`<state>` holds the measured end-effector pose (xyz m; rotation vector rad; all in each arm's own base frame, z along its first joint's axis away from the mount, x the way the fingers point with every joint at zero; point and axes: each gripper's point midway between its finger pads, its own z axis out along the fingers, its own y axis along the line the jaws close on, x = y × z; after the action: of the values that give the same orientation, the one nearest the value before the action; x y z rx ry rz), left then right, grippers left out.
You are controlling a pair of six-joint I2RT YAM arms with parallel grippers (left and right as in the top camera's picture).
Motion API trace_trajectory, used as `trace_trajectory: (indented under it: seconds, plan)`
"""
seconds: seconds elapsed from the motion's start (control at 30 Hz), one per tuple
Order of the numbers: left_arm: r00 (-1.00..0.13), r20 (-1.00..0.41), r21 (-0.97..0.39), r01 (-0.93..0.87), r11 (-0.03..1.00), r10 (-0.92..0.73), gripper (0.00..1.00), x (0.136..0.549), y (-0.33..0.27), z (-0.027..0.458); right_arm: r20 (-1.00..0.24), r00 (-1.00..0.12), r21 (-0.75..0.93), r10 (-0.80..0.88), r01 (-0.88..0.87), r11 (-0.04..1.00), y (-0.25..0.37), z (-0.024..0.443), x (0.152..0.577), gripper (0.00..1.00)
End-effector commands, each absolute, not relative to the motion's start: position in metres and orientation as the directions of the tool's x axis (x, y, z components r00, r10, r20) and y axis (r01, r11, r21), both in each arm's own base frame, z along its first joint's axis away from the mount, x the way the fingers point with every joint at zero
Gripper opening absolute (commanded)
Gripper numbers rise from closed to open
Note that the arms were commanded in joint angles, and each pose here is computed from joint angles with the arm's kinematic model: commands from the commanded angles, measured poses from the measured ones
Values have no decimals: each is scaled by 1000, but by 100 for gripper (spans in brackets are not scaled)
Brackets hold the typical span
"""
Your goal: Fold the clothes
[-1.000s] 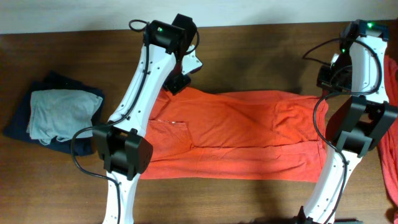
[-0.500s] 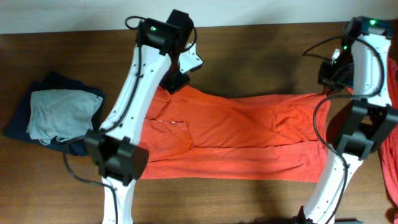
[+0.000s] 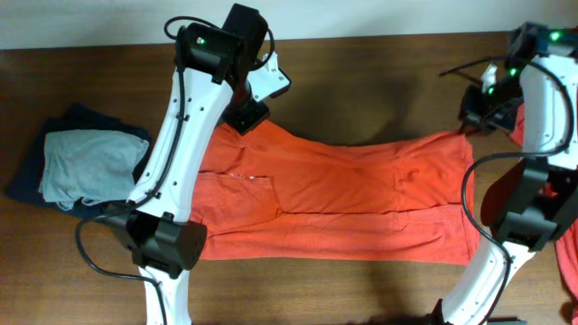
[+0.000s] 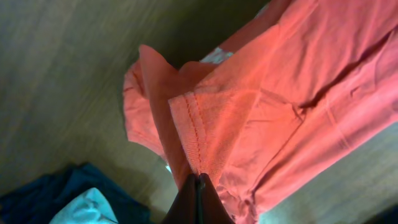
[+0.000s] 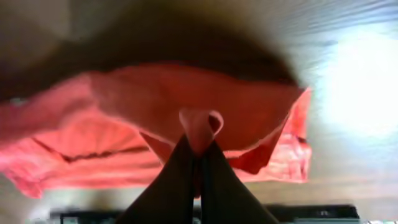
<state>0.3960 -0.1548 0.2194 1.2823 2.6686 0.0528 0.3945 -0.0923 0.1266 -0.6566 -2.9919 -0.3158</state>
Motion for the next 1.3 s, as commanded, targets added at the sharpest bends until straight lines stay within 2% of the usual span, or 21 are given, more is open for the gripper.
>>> trace_trajectory:
  seconds: [0.0,0.1,0.27,0.33,0.4,0.47,0.73,1.27]
  plan:
    - [-610,-132,51,783,620,782,1,388,-152,211,216,-899,288,380,431,855,-85,96,374,4]
    - [-621,-105,15,780,625,777,1,384,-150,197,238,-920,398,312,386,832,-71,86,368,4]
    - [-628,-17,-40,778,627,778,0,369,-143,174,316,-904,365,287,395,843,-69,76,344,4]
    - [-628,14,-57,776,628,778,1,362,-141,168,346,-873,245,344,438,865,-87,76,331,4]
    - [-631,37,-71,772,631,775,1,358,-138,164,345,-826,31,446,485,874,-122,79,312,4]
    - [-638,51,-79,764,640,768,1,357,-132,161,298,-764,-167,572,549,819,-158,90,294,4]
    - [-701,58,-104,704,703,711,1,362,-104,156,289,-710,-107,642,643,759,-179,94,282,4]
    - [-726,55,-120,677,726,686,1,364,-94,157,313,-769,-72,558,566,821,-154,95,292,5]
